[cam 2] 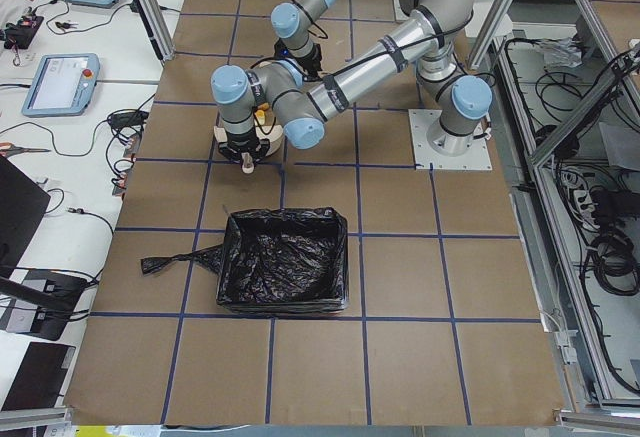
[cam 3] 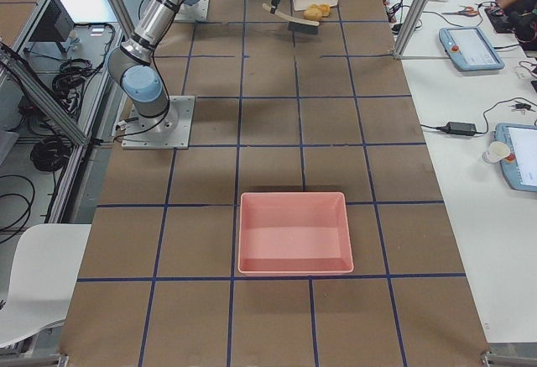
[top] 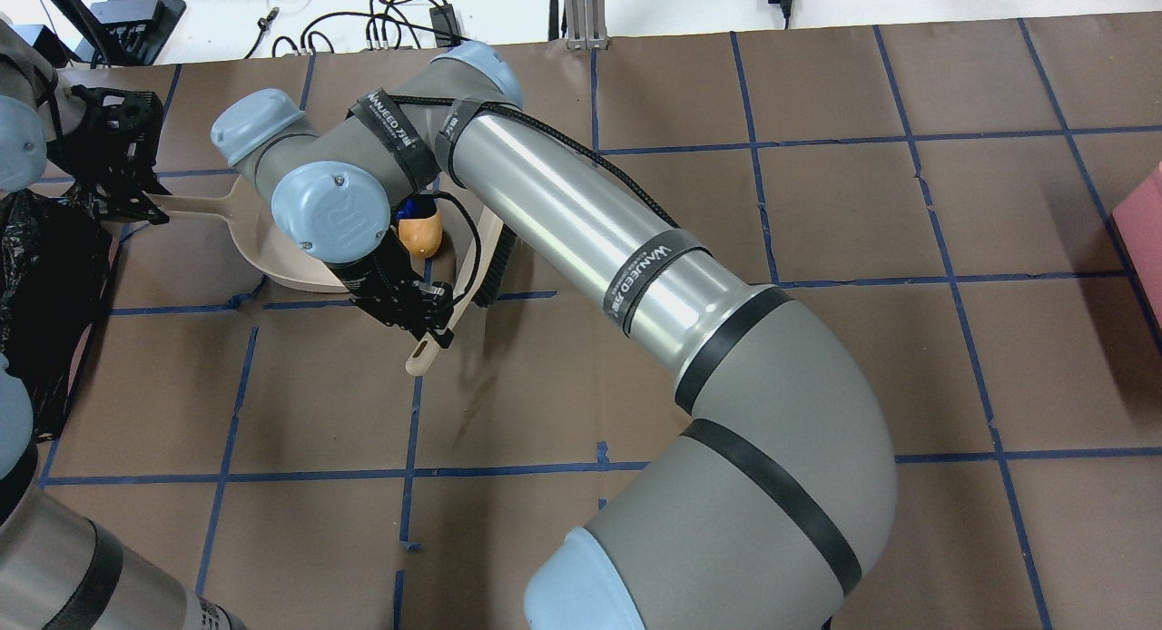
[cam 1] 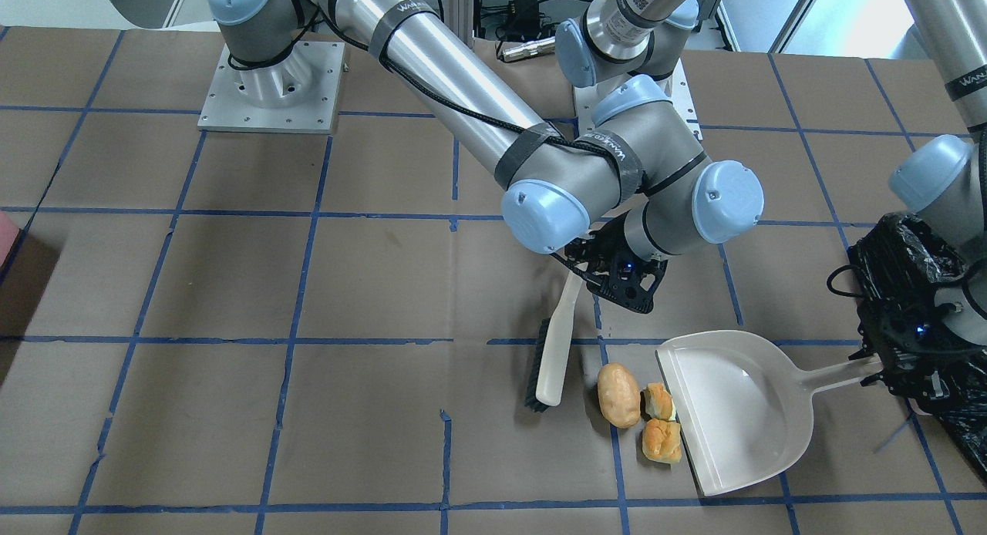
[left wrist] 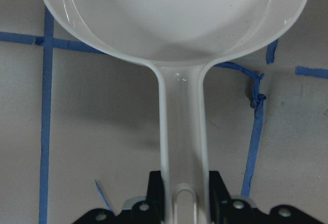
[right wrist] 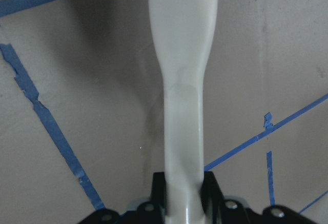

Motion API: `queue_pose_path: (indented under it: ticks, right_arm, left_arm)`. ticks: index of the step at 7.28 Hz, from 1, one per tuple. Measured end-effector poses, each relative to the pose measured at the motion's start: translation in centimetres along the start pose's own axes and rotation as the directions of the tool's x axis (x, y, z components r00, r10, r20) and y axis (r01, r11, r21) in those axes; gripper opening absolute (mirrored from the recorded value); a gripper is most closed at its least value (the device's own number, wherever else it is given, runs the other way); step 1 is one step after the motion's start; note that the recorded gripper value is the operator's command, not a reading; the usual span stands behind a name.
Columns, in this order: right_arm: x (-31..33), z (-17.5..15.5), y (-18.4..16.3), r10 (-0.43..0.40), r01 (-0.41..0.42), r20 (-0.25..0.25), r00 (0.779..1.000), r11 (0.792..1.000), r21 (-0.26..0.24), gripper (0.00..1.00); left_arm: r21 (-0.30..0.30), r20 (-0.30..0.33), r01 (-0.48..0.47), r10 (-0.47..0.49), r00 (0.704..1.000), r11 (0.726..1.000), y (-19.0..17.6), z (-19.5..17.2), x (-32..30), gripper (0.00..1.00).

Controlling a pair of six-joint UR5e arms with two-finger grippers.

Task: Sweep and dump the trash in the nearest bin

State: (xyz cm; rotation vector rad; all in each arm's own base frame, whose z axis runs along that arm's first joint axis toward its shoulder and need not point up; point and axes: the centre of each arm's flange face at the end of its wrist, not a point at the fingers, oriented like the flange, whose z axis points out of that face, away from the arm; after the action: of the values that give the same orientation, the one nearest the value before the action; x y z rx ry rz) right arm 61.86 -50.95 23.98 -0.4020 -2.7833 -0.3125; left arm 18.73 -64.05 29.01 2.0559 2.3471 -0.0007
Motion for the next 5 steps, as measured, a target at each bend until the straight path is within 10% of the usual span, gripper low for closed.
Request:
queue_pose_path:
  ticks: [5]
  right_arm:
    - [-1.5, -1.2, -3.2, -0.062, 0.059, 0.057, 0.996, 0.997, 0.046, 0.00]
  left_arm:
    - [0.000, -0.001, 0.000, 0.000, 1.000, 1.000, -0.1, 0.1, 0.1, 0.01]
